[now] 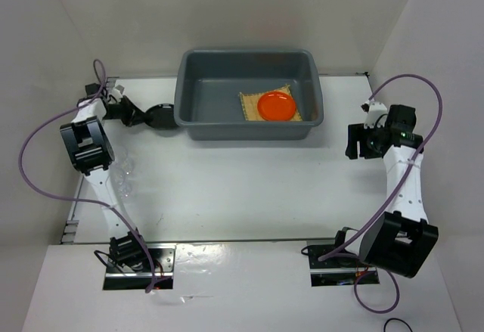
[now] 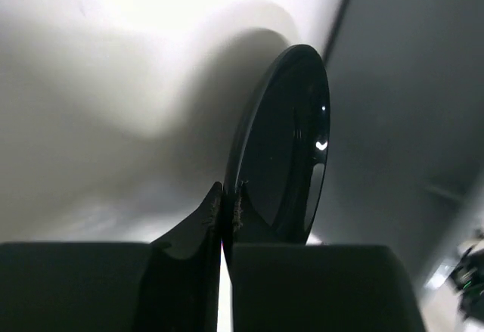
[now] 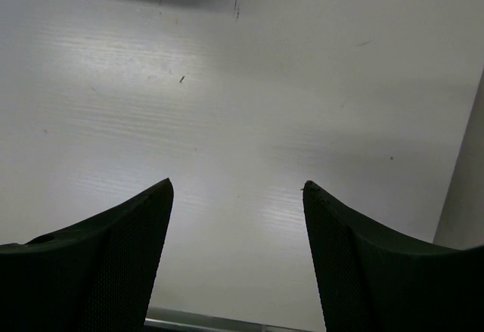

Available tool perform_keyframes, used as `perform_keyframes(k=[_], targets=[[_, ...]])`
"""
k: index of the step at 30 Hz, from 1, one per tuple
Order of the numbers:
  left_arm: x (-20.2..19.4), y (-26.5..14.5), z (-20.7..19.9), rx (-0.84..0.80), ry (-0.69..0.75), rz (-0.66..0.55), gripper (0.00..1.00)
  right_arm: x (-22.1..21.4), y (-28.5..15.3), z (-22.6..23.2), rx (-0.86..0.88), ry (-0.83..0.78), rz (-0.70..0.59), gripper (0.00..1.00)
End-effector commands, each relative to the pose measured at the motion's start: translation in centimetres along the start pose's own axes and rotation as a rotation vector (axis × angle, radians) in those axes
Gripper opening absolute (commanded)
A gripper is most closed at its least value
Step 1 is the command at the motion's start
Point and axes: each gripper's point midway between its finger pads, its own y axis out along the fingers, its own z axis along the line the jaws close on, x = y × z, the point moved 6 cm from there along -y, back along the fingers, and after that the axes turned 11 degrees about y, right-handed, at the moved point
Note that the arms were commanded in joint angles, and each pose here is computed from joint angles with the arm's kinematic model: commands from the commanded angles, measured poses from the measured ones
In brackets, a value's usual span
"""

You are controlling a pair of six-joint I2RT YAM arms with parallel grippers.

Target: Place the mixed dishes into the plastic bin

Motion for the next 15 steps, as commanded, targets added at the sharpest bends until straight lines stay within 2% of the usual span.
perform_keyframes(k=[1,5,6,9,11,13,15], targets=[[5.7,-8.7,-5.9,-0.035,0.079,-0.288,0.0,-0.2,-0.6,-0.3,-0.026,0.007,-0.071,0.75],[6.0,-13.3,-7.3,-0.037,0.025,-0.408,0.0,-0.6,-1.3,-0.5,-0.083,0.007,-0.204,0.76],[6.0,-14.6,-8.4,-0.035,0.029,-0.441,0.0,-0.3,-1.4,-0.8,-0.109,-0.004,-0.242,0.79],[5.2,-16.6,-9.1,-0.046,0.009,-0.486,0.0,-1.3,-1.8,-1.1,-0.169,-0.016,-0.263,0.8],[4.8,-17.4,-10.7,-0.098,0.003,-0.501,0.0,-2.4,-1.5,-2.1,-0.25,-0.029,-0.271,0.81],[3.5,-16.3,-11.6,-0.14,-0.046,-0.462,0.0,-2.2,-2.4,-2.3,-0.299,-0.036,-0.324,0.82],[2.8,-15.3,-14.8,-0.209,0.028,-0.458,0.0,-2.0,-2.5,-2.3,-0.298,-0.027,-0.335,0.82]])
